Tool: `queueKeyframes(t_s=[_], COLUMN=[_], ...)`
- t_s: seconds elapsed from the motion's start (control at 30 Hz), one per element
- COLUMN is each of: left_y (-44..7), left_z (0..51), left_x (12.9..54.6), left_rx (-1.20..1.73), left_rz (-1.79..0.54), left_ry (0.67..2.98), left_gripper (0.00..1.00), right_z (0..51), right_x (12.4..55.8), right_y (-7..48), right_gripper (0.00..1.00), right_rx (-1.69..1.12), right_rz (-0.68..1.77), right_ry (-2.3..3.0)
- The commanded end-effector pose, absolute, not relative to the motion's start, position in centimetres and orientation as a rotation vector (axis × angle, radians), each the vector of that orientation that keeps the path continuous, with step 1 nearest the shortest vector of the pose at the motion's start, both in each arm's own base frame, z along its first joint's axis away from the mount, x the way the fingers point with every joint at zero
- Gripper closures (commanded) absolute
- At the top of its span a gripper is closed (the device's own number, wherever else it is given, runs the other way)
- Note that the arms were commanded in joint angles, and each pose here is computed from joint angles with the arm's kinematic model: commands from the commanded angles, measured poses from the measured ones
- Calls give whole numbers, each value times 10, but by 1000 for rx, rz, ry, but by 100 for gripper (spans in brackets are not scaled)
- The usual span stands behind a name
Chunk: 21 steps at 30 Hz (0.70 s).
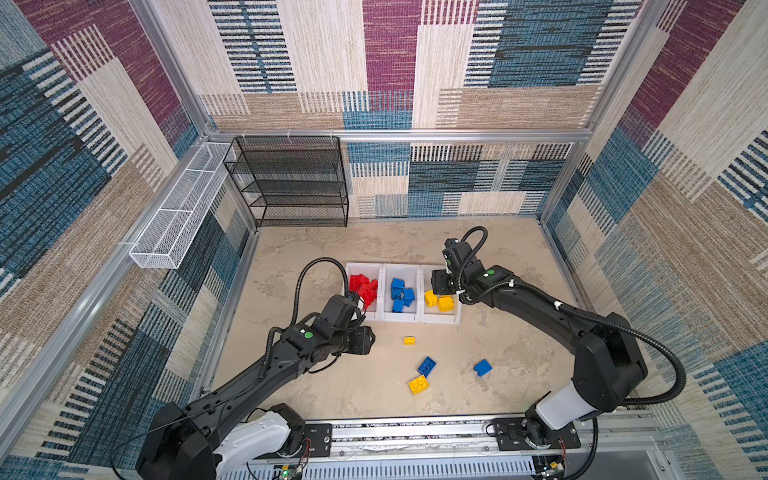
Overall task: Sort the legos into containers by color
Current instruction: 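Grasp the blue brick on the table with the left gripper while the right withdraws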
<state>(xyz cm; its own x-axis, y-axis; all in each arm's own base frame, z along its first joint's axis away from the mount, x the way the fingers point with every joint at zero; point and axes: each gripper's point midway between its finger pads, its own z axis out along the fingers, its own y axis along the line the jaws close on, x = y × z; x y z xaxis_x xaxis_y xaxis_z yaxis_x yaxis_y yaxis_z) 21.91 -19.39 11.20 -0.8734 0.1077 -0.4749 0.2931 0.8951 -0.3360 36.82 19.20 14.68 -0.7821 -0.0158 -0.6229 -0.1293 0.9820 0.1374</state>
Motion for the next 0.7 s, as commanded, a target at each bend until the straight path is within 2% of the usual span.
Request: queueKeyframes(t_s=[0.0,0.33,0.67], left_y=[-212,-284,-341], left_z=[116,99,64], left_x=[224,206,179], left_rx=[381,741,1056], left_rz=[-542,-535,-510], left_ry=[2568,2577,2597], left_gripper=[41,41,43], right_z=[149,147,145], right_x=[358,330,316], right_y=[179,123,99], right_gripper=[30,29,28], right_rx=[-5,209,280], right_rz=[241,236,219], right_ry=[2459,2447,2439])
